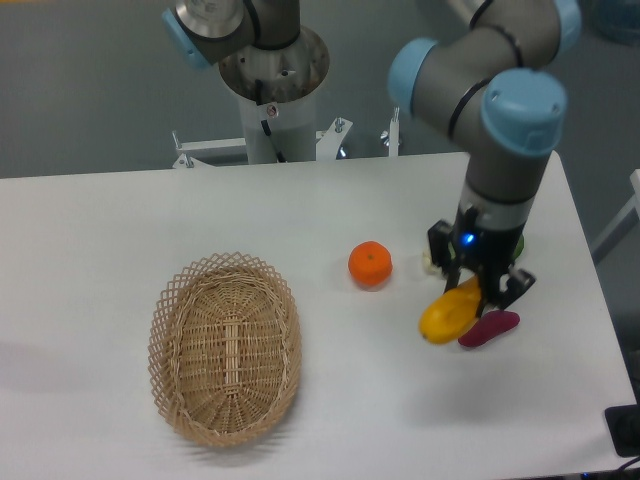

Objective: Place the mango on the table
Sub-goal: 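Carry the yellow mango in the gripper down toward the table beside the basket, then lower the mango onto the table and open the gripper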

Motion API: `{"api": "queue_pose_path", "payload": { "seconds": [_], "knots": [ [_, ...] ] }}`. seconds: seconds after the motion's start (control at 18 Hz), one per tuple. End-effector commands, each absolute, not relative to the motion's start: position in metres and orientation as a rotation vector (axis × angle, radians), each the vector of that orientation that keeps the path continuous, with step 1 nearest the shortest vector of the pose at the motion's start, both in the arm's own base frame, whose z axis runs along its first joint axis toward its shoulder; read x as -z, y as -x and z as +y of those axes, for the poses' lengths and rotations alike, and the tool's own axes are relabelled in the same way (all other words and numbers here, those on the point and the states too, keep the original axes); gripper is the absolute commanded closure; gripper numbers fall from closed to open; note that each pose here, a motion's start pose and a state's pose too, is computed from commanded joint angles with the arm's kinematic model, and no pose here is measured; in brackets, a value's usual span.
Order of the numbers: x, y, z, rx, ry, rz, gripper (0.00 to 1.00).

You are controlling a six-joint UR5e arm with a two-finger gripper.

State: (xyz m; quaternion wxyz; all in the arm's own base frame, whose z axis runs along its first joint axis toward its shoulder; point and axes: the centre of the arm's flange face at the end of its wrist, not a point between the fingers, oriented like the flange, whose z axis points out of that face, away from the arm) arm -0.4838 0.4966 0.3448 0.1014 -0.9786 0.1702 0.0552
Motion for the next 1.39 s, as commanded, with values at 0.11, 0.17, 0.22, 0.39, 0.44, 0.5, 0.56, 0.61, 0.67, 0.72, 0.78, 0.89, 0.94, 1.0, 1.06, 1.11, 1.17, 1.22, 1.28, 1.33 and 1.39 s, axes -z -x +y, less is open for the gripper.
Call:
{"api": "queue_pose_path", "payload": {
  "seconds": [0.11,0.17,0.22,0.39,0.44,0.5,0.56,0.61,0.67,0.72,0.78,0.89,0.94,1.0,1.06,1.11,1.17,1.22,1.28,1.33,1.39],
  "knots": [
    [-0.320,0.474,0.518,-0.162,2.882,0.551,0.57],
    [-0.311,0.474,0.522,-0.169,2.877,0.558,0.57],
    [-0.299,0.469,0.528,-0.163,2.875,0.575,0.57],
    [-0.264,0.452,0.550,-0.184,2.862,0.619,0.57],
    [-0.255,0.446,0.551,-0.185,2.871,0.599,0.57],
    [-0.249,0.444,0.550,-0.183,2.882,0.579,0.57],
    [-0.245,0.441,0.549,-0.180,2.884,0.582,0.57],
    [-0.241,0.437,0.549,-0.175,2.885,0.584,0.57],
    [-0.238,0.435,0.548,-0.169,2.887,0.586,0.57],
    [-0.234,0.433,0.550,-0.161,2.889,0.593,0.57],
    [-0.227,0.428,0.551,-0.150,2.900,0.600,0.57],
    [-0.222,0.422,0.552,-0.150,2.919,0.617,0.56],
    [-0.221,0.421,0.553,-0.151,2.921,0.617,0.54],
    [-0.220,0.421,0.553,-0.149,2.922,0.615,0.53],
    [-0.220,0.419,0.553,-0.152,2.920,0.615,0.51],
    [-0.220,0.420,0.552,-0.156,2.919,0.610,0.51],
    [-0.219,0.419,0.553,-0.158,2.918,0.612,0.51],
    [-0.219,0.419,0.552,-0.156,2.919,0.610,0.51],
    [-0.220,0.419,0.552,-0.158,2.918,0.612,0.48],
    [-0.222,0.420,0.552,-0.163,2.915,0.610,0.33],
    [-0.223,0.420,0.552,-0.167,2.913,0.610,0.15]
  ]
}}
